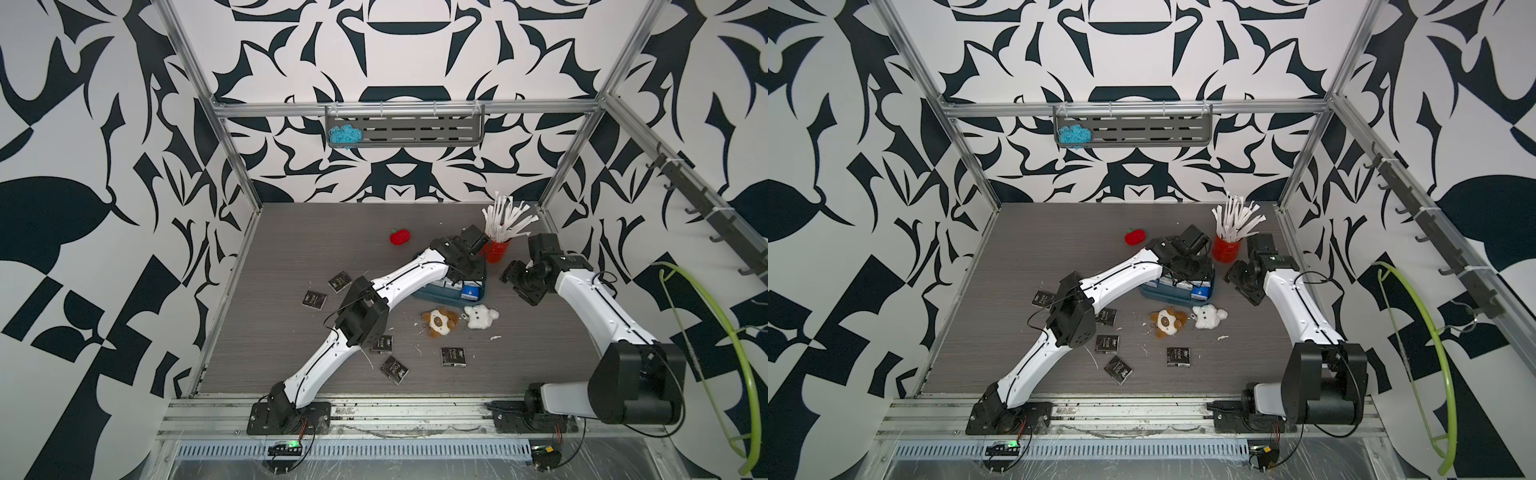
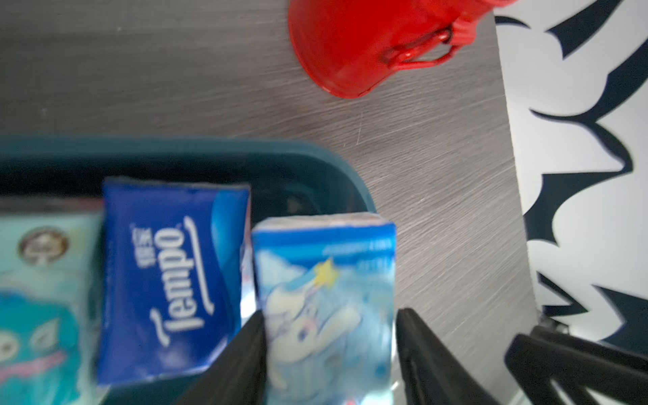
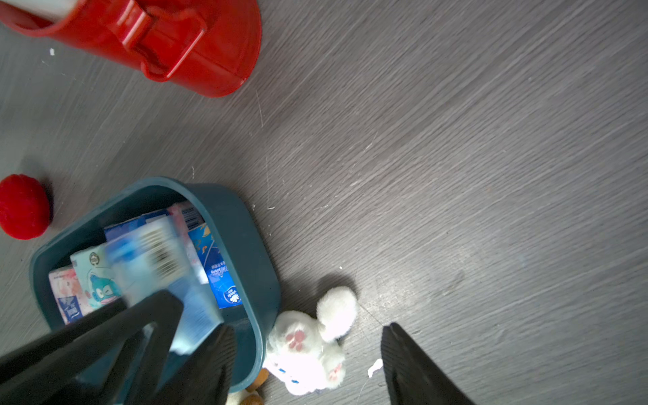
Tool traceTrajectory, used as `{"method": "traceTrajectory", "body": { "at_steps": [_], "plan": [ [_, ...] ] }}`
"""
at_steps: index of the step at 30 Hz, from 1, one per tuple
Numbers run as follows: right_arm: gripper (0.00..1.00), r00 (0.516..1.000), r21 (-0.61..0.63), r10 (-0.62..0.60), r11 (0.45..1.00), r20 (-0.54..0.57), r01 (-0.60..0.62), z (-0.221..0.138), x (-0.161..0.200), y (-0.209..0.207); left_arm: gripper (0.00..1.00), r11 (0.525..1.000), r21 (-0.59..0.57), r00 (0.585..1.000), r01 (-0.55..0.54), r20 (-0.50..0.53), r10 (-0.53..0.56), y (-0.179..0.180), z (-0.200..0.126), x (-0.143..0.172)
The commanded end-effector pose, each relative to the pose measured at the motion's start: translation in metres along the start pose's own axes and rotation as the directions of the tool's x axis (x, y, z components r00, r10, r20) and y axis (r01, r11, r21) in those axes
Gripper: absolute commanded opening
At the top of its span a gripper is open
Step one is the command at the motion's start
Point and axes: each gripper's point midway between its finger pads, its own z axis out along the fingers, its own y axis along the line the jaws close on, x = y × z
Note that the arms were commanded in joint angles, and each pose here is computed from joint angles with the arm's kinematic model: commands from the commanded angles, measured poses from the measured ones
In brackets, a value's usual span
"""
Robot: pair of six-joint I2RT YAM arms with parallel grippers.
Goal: Put the pocket tissues into the storage box
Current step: Place the pocket tissues in the storage box, then pick up the pocket tissues from the center of the board.
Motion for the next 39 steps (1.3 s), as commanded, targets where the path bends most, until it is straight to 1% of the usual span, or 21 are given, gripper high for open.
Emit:
{"method": "traceTrajectory", "body": {
  "at_steps": [1,6,10,11,15,19,21,24,25,26,30,31,32,36,39],
  "plan": [
    [0.71,0.999,-0.03,-0.027,0.999,0.028,0.027,-0.014,-0.007,0.008,0.73,0.999,-0.034,1.0,-0.009,0.005,0.009,0.007,-0.004,-0.003],
    [0.71,0.999,-0.042,-0.029,0.999,0.031,0.03,-0.016,-0.008,0.011,0.77,0.997,-0.075,0.999,0.007,0.039,-0.004,0.022,-0.025,-0.012],
    [0.69,0.998,-0.087,-0.056,0.995,0.003,0.056,-0.015,-0.002,0.021,0.78,0.995,-0.085,0.996,0.053,0.083,-0.046,0.031,-0.054,-0.023],
    [0.69,0.998,-0.097,-0.07,0.993,-0.003,0.07,-0.016,0.001,0.026,0.78,0.995,-0.081,0.993,0.056,0.105,-0.047,0.031,-0.065,-0.026],
    [0.69,0.984,-0.106,-0.175,0.98,-0.028,0.171,-0.018,0.021,0.041,0.78,0.992,-0.094,0.983,0.08,0.173,-0.063,0.038,-0.098,-0.03],
    [0.69,0.947,-0.089,-0.316,0.946,-0.052,0.311,-0.022,0.053,0.057,0.79,0.986,-0.122,0.972,0.116,0.219,-0.087,0.053,-0.129,-0.024],
    [0.69,0.925,-0.085,-0.373,0.926,-0.069,0.367,-0.024,0.071,0.062,0.78,0.979,-0.155,0.968,0.133,0.232,-0.095,0.064,-0.14,-0.017],
    [0.73,0.885,-0.087,-0.459,0.888,-0.078,0.452,-0.028,0.097,0.067,0.79,0.961,-0.21,0.961,0.179,0.246,-0.125,0.085,-0.154,-0.002],
    [0.85,0.87,-0.072,-0.487,0.873,-0.079,0.482,-0.03,0.105,0.066,0.78,0.953,-0.225,0.958,0.2,0.251,-0.142,0.093,-0.158,0.005],
    [0.91,0.855,-0.061,-0.513,0.859,-0.08,0.509,-0.032,0.112,0.064,0.79,0.945,-0.239,0.953,0.223,0.257,-0.16,0.101,-0.161,0.011],
    [0.92,0.814,-0.047,-0.567,0.823,-0.122,0.566,-0.033,0.135,0.053,0.79,0.907,-0.282,0.932,0.312,0.274,-0.236,0.13,-0.171,0.04],
    [0.95,0.805,-0.039,-0.577,0.816,-0.138,0.577,-0.033,0.141,0.047,0.79,0.898,-0.292,0.929,0.328,0.274,-0.249,0.137,-0.172,0.048],
    [1.0,0.795,-0.025,-0.587,0.807,-0.155,0.59,-0.031,0.146,0.04,0.79,0.888,-0.303,0.923,0.347,0.278,-0.266,0.144,-0.173,0.055],
    [1.0,0.768,0.002,-0.601,0.787,-0.221,0.617,-0.025,0.167,0.019,0.79,0.858,-0.334,0.911,0.389,0.274,-0.307,0.165,-0.178,0.081],
    [1.0,0.757,-0.014,-0.604,0.784,-0.247,0.621,-0.023,0.182,0.014,0.79,0.853,-0.346,0.912,0.39,0.272,-0.306,0.174,-0.184,0.092]
  ]
}}
